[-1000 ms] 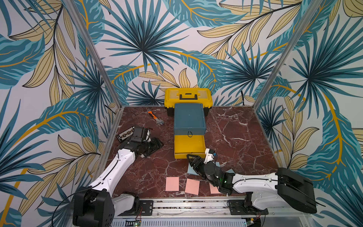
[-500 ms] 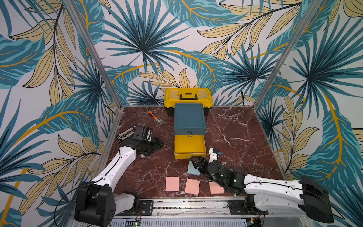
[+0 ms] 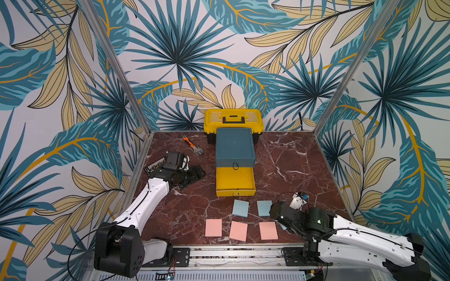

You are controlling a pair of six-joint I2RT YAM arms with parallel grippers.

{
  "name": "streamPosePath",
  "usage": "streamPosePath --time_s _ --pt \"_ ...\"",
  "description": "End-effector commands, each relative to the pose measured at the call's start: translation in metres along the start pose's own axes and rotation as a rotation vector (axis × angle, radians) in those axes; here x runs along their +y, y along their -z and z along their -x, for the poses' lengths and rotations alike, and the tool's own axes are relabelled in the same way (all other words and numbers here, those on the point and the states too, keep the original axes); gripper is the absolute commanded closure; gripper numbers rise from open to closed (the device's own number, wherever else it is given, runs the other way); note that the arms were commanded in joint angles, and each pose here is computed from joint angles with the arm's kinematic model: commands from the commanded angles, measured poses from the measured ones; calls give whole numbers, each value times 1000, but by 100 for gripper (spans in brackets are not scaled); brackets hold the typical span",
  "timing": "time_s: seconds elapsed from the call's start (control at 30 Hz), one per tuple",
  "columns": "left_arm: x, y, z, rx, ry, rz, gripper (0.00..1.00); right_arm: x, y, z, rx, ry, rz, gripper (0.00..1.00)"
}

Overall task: Please put the sticky notes in the drawer by color
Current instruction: Pick up the sticky notes from the center of the board.

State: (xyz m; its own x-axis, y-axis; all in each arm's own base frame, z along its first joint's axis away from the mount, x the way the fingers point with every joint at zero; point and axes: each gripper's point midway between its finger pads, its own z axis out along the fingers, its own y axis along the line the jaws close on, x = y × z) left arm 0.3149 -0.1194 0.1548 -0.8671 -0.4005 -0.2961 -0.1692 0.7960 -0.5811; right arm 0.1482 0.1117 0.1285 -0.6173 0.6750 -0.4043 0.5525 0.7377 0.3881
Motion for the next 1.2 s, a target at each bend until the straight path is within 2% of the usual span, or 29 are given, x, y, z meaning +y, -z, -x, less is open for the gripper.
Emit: streamPosePath --time_s 0.0,0.03,0.1,0.13,0.27,0.37,0.47,0.67,0.83,0.93,1.07,1.17 --pt "-8 7 6 -6 -34 -16 16 -48 -5 0 -13 -136 -166 13" --pt "-8 8 6 -9 -37 -15 16 -55 -5 1 -16 -163 -183 9" --pt "-9 8 6 -7 -40 -22 16 -70 -2 5 -35 -221 -223 7" --pt "-9 7 6 -5 -41 -26 16 -76 0 8 -46 -249 -235 1" --pt "-12 2 6 4 -37 -46 16 -94 0 13 -76 -382 -239 1" --pt "-13 -3 7 18 -33 -57 16 -105 -16 0 -40 -516 -222 1" --pt "-16 -5 9 27 -34 -64 16 -108 -27 -9 -20 -586 -213 1" --pt "-20 -8 15 37 -38 -69 16 -111 -12 5 -92 -584 -301 1" --pt "-23 -13 17 49 -35 -80 16 -95 1 29 -155 -458 -379 0" --pt "-21 -15 15 54 -34 -73 16 -81 -12 32 -109 -430 -387 1" --pt "-17 -13 14 55 -36 -55 16 -77 -44 23 -15 -498 -395 0" --pt "-15 -11 13 55 -37 -43 16 -79 -54 17 46 -512 -434 1"
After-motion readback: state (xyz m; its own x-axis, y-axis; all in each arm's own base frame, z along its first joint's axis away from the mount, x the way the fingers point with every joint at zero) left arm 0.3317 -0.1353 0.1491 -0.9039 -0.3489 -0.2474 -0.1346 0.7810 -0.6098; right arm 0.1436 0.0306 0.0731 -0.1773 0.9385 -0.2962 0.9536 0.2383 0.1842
